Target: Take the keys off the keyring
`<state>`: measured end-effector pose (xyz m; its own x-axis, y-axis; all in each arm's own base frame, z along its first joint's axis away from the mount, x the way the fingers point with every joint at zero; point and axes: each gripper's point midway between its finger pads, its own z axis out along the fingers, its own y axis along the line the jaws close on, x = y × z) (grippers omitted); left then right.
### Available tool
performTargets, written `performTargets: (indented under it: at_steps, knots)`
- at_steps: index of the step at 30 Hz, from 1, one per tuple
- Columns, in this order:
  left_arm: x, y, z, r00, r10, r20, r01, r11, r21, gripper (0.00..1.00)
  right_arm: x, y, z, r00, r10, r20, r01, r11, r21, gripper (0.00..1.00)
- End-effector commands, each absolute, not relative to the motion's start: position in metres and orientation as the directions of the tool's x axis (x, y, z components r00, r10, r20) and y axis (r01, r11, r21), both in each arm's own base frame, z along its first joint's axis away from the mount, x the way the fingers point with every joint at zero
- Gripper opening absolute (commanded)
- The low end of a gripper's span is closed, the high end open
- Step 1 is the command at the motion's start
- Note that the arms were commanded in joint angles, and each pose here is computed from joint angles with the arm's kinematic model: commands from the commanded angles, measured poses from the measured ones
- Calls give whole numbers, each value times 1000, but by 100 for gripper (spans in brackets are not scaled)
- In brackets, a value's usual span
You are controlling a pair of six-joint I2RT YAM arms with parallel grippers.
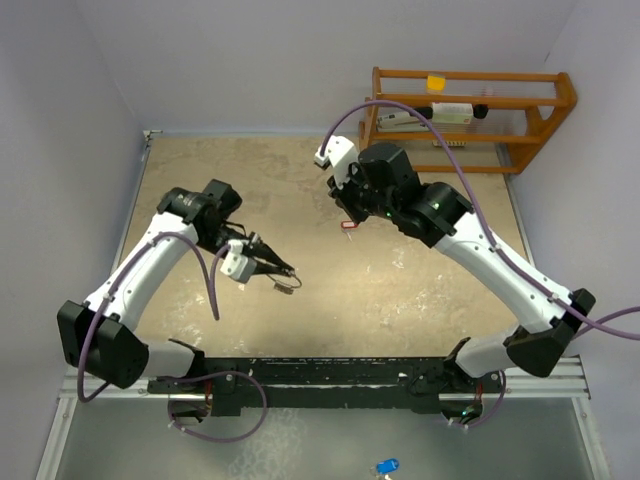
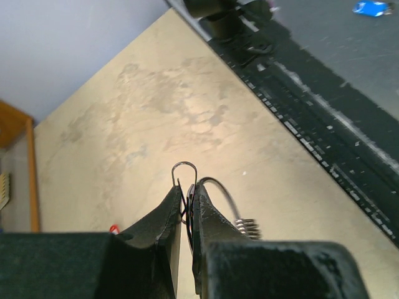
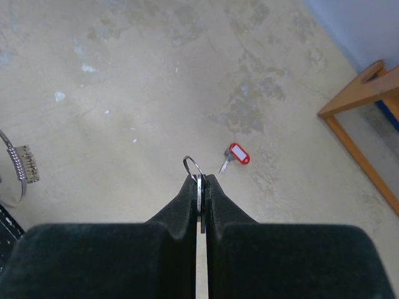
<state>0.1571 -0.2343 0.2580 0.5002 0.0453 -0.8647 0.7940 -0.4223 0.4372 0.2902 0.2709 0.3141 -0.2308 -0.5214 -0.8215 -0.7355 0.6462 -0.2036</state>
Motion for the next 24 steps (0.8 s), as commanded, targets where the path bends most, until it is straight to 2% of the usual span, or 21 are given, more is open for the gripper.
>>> performTargets:
  at_steps: [1, 10, 18, 19, 20, 21, 22, 23, 24]
  knots:
    - [188, -233, 302, 495, 24, -868, 825, -325, 461, 0, 292, 272, 363, -131, -419, -898, -698, 683, -217, 0]
    - [258, -218, 345, 447, 117, -887, 885, -205, 419, 0, 293, 275, 381, -57, -394, -917, -689, 681, -250, 0]
    - [321, -217, 377, 469, 248, -848, 883, -128, 452, 0, 295, 272, 400, 5, -371, -929, -664, 693, -280, 0]
    - [339, -217, 383, 453, 273, -849, 889, -67, 453, 0, 295, 271, 401, 11, -367, -930, -663, 694, -281, 0]
    - [356, -218, 391, 359, 300, -884, 920, 46, 389, 0, 295, 271, 402, 14, -364, -931, -662, 695, -281, 0]
    - [380, -221, 402, 333, 301, -894, 900, 180, 396, 0, 295, 272, 403, 17, -360, -933, -662, 695, -281, 0]
    - [391, -219, 423, 341, 279, -898, 837, 345, 425, 0, 295, 272, 403, 20, -357, -934, -662, 696, -280, 0]
    - [400, -215, 446, 413, 239, -879, 749, 461, 477, 0, 295, 272, 403, 20, -356, -934, -663, 695, -279, 0]
    - [401, -210, 455, 447, 207, -870, 714, 504, 486, 0, 295, 272, 403, 20, -357, -934, -662, 696, -280, 0]
